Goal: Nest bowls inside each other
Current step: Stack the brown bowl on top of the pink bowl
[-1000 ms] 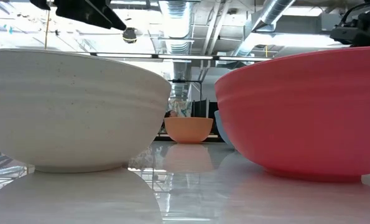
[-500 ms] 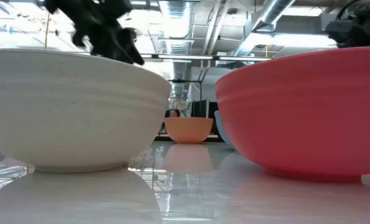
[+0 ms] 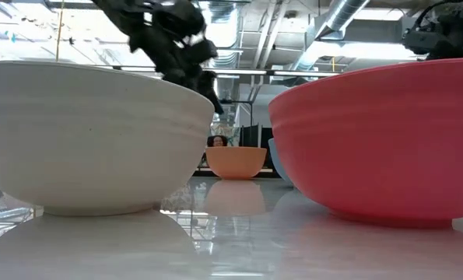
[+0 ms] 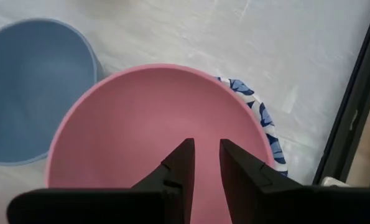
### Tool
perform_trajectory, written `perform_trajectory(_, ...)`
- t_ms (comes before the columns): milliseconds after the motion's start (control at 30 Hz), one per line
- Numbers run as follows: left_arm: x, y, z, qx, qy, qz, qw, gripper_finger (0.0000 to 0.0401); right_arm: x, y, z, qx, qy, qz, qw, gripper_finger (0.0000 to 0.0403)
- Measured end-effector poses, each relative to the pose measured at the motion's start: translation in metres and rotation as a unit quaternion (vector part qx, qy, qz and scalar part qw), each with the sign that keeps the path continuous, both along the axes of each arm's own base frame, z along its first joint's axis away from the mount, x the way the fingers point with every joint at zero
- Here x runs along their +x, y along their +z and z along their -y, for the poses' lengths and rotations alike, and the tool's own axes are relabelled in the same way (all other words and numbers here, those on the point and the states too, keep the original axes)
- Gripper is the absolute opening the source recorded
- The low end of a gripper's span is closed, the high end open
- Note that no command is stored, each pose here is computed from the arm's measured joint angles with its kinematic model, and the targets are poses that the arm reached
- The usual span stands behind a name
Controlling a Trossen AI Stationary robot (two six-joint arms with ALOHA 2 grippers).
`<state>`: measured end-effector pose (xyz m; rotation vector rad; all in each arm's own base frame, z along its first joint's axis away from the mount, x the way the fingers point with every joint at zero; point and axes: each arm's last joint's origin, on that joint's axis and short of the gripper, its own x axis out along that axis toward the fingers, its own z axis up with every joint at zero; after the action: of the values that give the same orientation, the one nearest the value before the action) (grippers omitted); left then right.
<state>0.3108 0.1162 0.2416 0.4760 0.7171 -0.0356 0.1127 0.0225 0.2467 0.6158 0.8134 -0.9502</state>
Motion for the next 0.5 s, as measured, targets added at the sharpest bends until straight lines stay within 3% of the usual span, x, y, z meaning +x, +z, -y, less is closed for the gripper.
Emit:
perform_trajectory(267,0.040,-0.018,-0.034,0.017,0.031,-0.050,0.998,0.0279,0.015,-0.006,-0.005,-0.016,0.037,-0.024,0.999,0.0094)
perform_trajectory(500,0.041,-0.033,-0.059,-0.009,0.069,-0.073,0.995,0.0279,0.019,-0.005,-0.007,-0.017,0.055,-0.014,0.998,0.0094)
